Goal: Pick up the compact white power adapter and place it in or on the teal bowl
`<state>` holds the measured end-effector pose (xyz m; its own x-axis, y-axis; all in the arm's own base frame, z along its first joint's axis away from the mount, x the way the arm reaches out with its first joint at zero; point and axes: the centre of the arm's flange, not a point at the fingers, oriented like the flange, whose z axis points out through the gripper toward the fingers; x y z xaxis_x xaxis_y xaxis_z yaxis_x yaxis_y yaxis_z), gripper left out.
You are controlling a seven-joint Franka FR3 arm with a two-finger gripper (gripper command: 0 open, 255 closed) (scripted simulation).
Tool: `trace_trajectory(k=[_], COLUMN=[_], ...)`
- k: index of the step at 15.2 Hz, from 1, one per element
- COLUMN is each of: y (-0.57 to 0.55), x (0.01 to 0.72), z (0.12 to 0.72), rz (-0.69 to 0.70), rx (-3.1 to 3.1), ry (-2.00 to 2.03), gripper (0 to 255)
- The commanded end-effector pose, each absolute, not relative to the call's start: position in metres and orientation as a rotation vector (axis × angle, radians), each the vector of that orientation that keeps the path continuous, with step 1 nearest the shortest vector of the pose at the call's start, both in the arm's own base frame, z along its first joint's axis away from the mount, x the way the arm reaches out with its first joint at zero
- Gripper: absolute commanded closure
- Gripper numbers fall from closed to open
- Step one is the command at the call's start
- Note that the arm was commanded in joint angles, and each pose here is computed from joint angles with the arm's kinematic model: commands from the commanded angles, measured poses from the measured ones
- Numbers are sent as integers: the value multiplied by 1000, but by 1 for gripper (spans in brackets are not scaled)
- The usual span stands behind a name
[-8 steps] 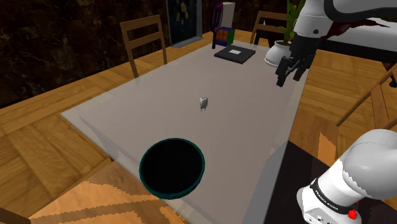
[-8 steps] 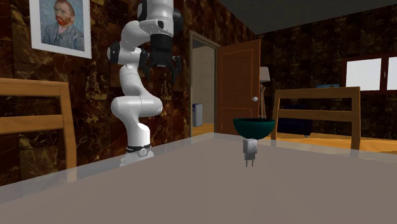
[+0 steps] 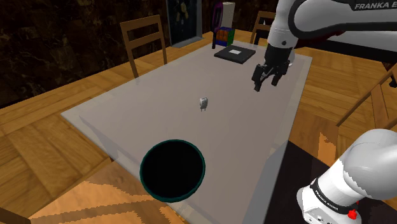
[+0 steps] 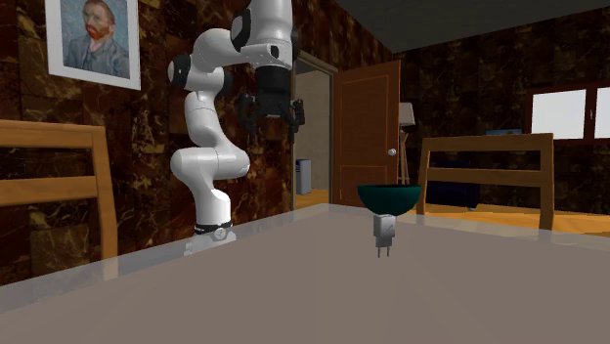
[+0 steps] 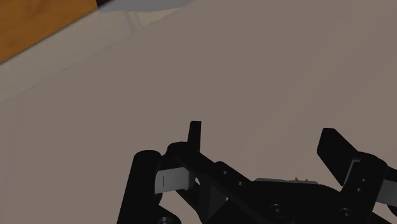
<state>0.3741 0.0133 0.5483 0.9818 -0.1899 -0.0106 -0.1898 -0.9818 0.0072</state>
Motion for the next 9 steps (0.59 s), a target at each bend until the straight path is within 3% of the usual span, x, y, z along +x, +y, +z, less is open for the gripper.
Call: trace_trajectory(k=[1, 9], y=[25, 69], x=[394, 474], z=[535, 485], rz=[-7, 25], rx=[3119, 3110], ry=[-309, -343], gripper=[0, 0])
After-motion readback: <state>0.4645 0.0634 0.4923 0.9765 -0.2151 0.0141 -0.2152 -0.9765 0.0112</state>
